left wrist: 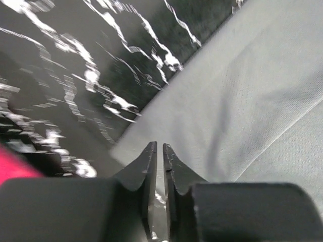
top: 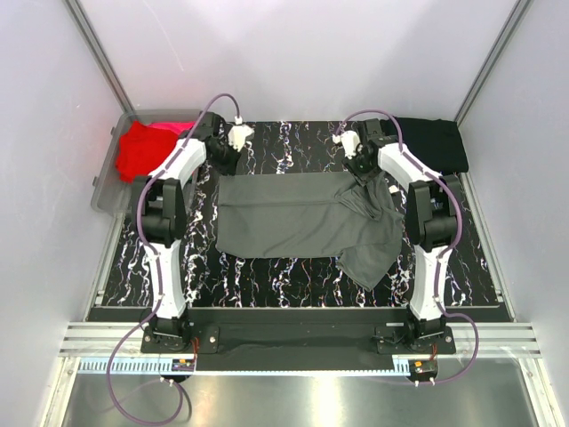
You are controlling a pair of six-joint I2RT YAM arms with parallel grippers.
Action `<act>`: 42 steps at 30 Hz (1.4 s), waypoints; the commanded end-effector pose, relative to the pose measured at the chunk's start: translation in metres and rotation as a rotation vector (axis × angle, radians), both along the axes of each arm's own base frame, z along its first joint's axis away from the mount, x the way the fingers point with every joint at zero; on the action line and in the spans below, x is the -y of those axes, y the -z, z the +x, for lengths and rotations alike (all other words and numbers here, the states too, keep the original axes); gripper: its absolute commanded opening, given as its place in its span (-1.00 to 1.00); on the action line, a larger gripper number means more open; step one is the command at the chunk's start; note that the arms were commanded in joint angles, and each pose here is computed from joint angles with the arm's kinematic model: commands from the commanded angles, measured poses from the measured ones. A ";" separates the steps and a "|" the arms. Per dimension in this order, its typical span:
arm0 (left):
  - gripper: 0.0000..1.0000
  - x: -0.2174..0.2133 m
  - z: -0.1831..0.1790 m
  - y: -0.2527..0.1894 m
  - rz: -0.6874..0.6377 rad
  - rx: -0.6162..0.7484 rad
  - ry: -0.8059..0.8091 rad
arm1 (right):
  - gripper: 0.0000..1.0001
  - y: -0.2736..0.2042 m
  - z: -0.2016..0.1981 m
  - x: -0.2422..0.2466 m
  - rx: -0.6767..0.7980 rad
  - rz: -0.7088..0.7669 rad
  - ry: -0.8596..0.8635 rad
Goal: Fold and stack the t-shirts
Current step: Fold the tshirt
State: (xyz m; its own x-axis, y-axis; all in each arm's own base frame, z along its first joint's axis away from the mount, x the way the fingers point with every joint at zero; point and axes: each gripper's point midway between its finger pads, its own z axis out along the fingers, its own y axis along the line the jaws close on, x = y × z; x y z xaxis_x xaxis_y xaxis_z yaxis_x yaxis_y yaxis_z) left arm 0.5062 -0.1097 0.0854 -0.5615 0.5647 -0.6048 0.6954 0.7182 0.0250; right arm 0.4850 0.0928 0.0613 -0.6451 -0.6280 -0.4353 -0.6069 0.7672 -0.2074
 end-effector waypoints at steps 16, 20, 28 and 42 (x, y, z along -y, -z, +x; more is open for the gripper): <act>-1.00 0.022 0.008 0.019 -0.054 -0.056 0.005 | -0.24 -0.007 0.032 0.008 0.022 -0.015 0.100; -1.00 0.022 0.007 0.021 -0.055 -0.061 0.005 | -0.31 -0.004 0.030 0.013 0.018 -0.043 0.113; -1.00 0.020 0.005 0.033 -0.037 -0.079 0.003 | -0.65 -0.001 0.033 0.023 0.029 -0.090 0.154; -1.00 0.004 -0.003 0.063 0.049 -0.133 -0.029 | -1.00 -0.010 0.025 0.067 0.046 -0.149 0.262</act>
